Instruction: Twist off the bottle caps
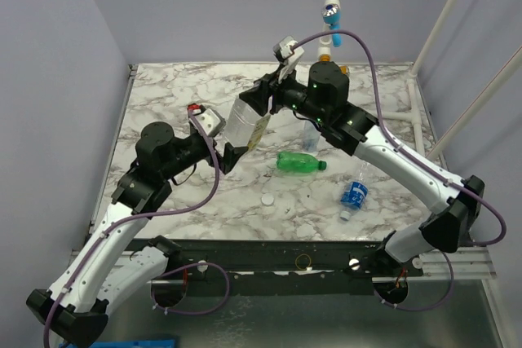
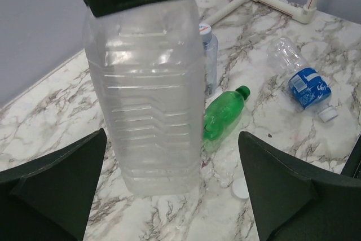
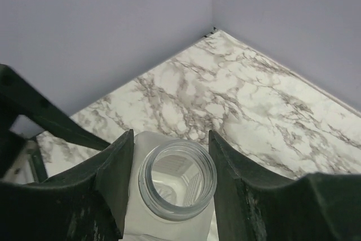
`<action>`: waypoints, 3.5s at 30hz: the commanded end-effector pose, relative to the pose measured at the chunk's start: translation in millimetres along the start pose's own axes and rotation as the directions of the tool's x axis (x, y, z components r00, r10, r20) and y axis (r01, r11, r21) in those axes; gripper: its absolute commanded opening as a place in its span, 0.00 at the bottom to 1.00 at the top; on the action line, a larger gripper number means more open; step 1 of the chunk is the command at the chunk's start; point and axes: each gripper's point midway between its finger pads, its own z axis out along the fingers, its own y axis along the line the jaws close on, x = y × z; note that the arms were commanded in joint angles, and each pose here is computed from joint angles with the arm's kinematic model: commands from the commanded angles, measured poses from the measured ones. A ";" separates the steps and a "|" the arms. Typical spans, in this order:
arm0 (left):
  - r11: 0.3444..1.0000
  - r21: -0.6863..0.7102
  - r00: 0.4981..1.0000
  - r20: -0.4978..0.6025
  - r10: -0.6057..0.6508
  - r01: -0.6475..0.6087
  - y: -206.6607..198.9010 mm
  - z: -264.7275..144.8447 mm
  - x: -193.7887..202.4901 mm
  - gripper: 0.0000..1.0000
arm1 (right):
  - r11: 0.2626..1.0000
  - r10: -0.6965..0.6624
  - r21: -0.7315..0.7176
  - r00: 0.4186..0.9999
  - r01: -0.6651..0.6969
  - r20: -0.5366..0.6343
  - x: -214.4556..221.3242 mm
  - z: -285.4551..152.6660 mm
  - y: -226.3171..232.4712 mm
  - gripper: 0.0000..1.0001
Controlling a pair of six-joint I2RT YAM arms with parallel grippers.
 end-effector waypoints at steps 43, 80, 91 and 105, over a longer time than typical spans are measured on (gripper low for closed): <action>0.921 -0.373 0.992 0.001 -0.124 0.115 40.8 -60.7 -11.4 0.99 | 0.936 -0.307 0.154 0.948 0.317 -0.082 141.0 136.9 -43.3 0.86; 0.925 0.378 0.917 -0.356 0.179 -0.034 -37.1 65.5 91.0 0.99 | 0.814 0.225 0.566 0.969 -0.131 -0.099 112.2 -161.8 -58.8 0.93; 0.857 0.497 0.846 -0.391 0.364 -0.139 -63.7 167.2 159.9 0.99 | 0.681 0.262 0.708 0.965 -0.190 0.007 75.0 -224.9 -76.0 0.92; 0.799 0.566 0.794 -0.382 0.474 -0.204 -71.4 216.5 220.0 0.99 | 0.715 0.279 0.653 0.958 -0.250 0.063 48.8 -238.0 -64.1 0.92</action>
